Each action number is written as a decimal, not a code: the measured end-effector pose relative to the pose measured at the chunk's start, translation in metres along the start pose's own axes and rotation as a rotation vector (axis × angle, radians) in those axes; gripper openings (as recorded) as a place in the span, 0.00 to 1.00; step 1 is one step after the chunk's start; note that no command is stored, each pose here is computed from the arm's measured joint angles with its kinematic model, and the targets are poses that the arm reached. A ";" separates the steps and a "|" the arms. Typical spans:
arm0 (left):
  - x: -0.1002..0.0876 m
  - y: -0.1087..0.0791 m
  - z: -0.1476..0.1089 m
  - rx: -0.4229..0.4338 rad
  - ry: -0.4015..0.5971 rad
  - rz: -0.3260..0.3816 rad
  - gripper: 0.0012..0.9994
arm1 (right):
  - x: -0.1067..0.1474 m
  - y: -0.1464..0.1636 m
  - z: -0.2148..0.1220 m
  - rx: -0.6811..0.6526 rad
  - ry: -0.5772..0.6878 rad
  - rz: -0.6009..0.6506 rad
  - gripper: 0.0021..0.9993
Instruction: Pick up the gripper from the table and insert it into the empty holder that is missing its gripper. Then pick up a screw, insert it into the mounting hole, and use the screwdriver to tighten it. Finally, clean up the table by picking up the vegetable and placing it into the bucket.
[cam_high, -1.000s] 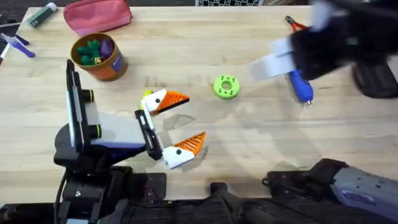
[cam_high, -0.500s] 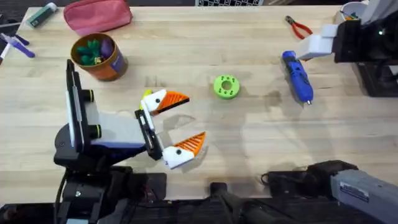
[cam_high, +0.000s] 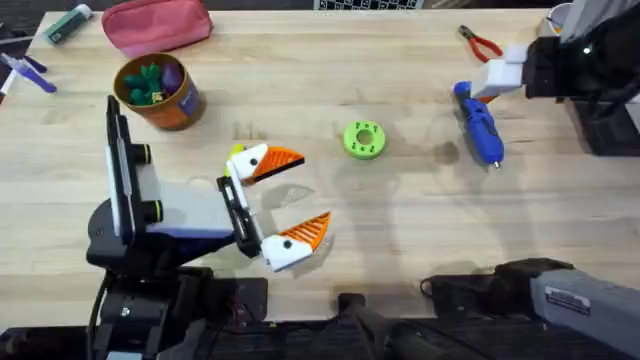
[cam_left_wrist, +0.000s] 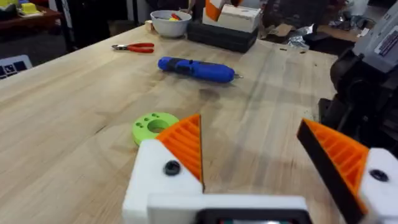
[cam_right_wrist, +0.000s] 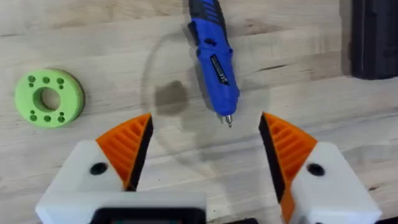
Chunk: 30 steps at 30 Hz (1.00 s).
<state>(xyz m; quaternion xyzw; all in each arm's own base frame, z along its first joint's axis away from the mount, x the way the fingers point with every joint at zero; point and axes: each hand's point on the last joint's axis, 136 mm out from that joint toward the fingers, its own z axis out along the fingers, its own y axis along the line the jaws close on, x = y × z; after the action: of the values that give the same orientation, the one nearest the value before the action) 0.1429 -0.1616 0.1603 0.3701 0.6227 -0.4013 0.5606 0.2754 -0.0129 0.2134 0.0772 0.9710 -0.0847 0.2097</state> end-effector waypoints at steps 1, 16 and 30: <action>0.000 0.000 0.000 0.000 0.000 0.000 0.95 | 0.000 0.000 0.000 0.000 0.000 0.000 0.99; 0.000 0.000 0.000 0.000 0.000 -0.001 0.95 | -0.001 0.000 0.000 -0.001 -0.003 -0.002 0.99; 0.000 0.000 0.000 0.000 0.000 0.006 0.01 | -0.001 0.000 0.000 0.000 -0.004 -0.001 0.99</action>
<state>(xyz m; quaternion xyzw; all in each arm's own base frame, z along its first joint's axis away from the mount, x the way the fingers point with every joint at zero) 0.1429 -0.1616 0.1603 0.3720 0.6216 -0.3996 0.5617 0.2762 -0.0130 0.2137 0.0763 0.9707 -0.0852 0.2114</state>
